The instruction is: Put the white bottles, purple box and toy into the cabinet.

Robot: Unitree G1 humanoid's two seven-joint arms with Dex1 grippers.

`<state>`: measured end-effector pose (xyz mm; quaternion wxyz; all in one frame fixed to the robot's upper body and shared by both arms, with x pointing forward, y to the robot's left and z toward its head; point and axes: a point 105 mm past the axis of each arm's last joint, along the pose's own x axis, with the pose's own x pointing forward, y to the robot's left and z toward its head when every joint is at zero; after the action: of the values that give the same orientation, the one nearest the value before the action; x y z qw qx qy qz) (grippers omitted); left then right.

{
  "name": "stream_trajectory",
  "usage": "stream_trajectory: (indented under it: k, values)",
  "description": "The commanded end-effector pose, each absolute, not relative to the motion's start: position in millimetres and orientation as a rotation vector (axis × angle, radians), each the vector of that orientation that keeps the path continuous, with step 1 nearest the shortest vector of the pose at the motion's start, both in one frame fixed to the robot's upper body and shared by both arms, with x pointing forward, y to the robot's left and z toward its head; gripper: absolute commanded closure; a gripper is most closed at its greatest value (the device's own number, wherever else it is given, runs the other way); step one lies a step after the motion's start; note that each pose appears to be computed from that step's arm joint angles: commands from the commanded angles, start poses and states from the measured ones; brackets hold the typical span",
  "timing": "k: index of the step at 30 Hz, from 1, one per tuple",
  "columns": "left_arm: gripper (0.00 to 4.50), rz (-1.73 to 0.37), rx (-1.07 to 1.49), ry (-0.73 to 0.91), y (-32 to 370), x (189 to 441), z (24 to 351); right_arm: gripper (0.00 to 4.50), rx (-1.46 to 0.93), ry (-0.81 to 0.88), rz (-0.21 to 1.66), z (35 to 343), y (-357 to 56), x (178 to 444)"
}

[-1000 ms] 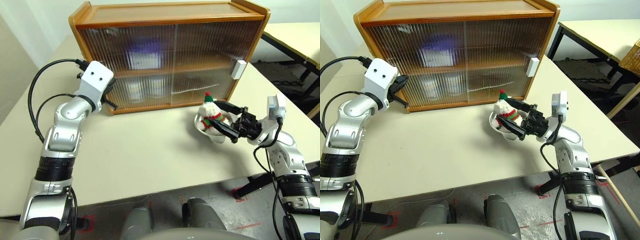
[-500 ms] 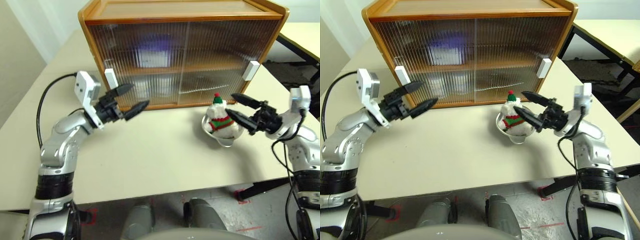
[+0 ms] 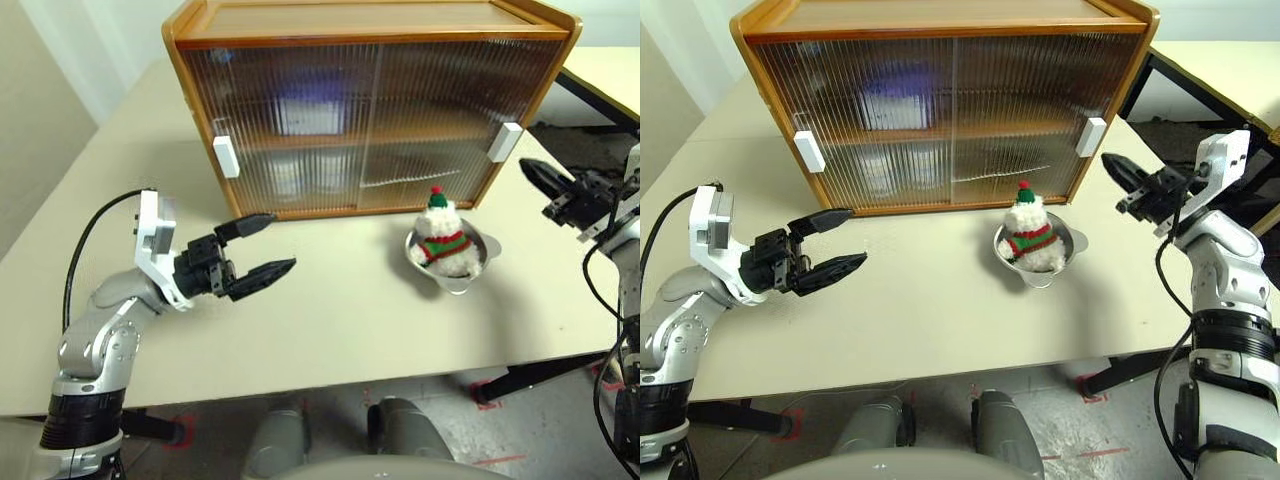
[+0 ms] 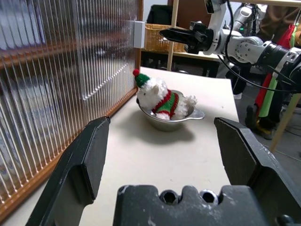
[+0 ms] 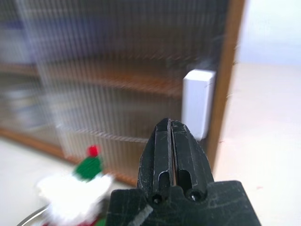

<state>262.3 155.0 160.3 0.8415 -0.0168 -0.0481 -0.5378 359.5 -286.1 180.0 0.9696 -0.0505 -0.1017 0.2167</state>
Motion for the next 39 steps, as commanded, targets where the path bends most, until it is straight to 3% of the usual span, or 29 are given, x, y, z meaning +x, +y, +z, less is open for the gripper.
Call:
stream_trajectory:
  k: [1, 14, 39]
  values:
    - [0.0, -1.138, -0.036, -0.114, 155.5, 260.3, 159.8, 4.43, -0.12, -0.208, 0.367, 182.0, -288.7, 370.3]
    - [0.0, -1.137, -0.026, -0.119, 150.8, 258.7, 155.6, 4.43, -0.218, -0.155, 0.184, 185.7, -294.5, 402.6]
    - [0.0, -1.13, -0.001, -0.101, 154.5, 261.4, 152.2, 4.43, -0.072, -0.16, 0.548, 177.5, -194.3, 416.3]
